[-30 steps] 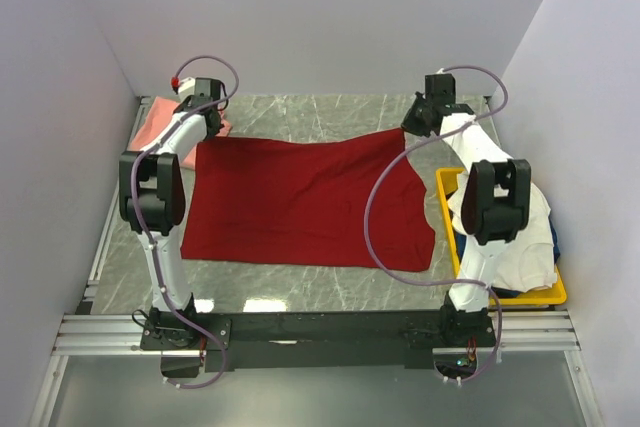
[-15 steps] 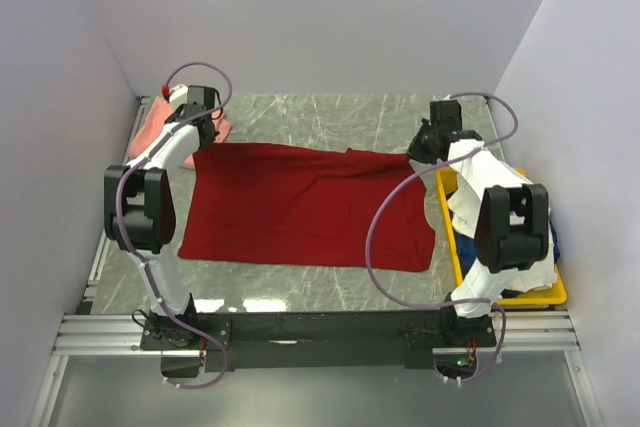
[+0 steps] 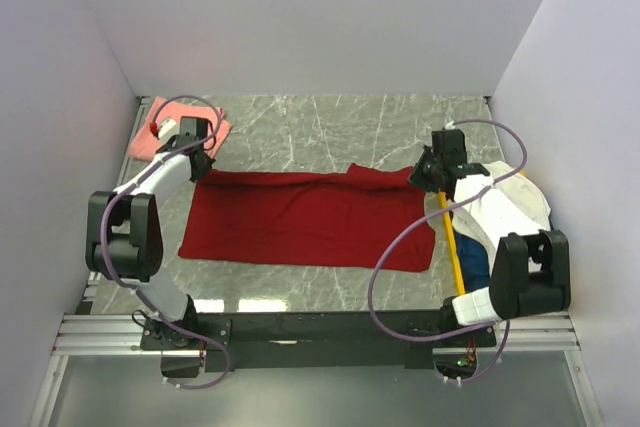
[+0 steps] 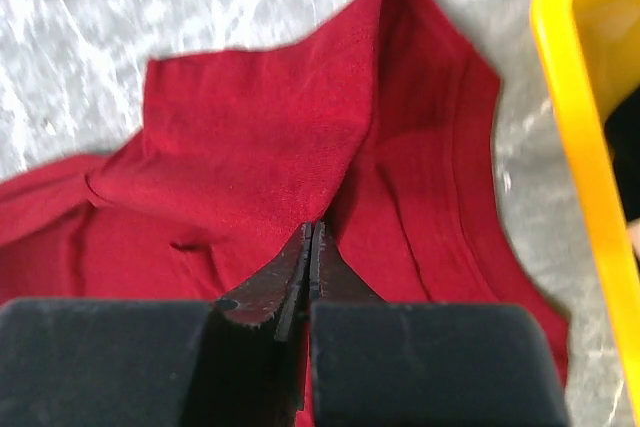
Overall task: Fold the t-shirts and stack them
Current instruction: Fold the tshirt
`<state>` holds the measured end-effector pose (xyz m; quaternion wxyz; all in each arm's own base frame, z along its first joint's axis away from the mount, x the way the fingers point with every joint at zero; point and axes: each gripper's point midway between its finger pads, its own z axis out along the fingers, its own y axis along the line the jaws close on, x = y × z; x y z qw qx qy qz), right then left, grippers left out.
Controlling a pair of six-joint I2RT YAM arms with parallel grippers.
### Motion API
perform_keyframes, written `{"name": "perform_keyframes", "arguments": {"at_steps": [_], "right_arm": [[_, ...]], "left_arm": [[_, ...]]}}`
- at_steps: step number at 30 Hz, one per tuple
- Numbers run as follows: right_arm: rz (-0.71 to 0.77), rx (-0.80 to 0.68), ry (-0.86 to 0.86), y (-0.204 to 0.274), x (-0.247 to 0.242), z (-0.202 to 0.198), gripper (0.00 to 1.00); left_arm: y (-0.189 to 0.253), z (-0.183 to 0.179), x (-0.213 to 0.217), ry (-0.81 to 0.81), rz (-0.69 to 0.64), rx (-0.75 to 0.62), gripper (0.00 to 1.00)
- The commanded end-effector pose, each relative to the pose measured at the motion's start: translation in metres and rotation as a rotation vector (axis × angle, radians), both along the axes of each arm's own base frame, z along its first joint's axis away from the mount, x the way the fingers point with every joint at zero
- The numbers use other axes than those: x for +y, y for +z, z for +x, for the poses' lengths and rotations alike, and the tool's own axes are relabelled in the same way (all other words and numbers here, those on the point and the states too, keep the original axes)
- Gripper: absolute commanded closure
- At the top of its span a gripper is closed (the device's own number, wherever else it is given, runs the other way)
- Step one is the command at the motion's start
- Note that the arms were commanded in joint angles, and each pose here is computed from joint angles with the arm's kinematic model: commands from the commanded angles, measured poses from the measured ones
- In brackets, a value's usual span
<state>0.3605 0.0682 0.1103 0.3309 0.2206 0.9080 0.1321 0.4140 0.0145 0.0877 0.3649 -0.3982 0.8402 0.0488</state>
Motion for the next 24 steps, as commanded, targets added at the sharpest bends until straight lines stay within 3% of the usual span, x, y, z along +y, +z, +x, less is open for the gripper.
{"name": "perform_keyframes", "arguments": {"at_steps": [1,24], "right_arm": [[-0.014,-0.040,-0.011,0.007,0.001,-0.008,1.00],[0.038,0.032,-0.042,-0.030,-0.003,-0.059,1.00]], "left_arm": [[0.012,-0.001,0.000,0.045,-0.090,-0.096,0.99],[0.001,-0.050,0.014,0.144,-0.155,-0.171,0.99]]}}
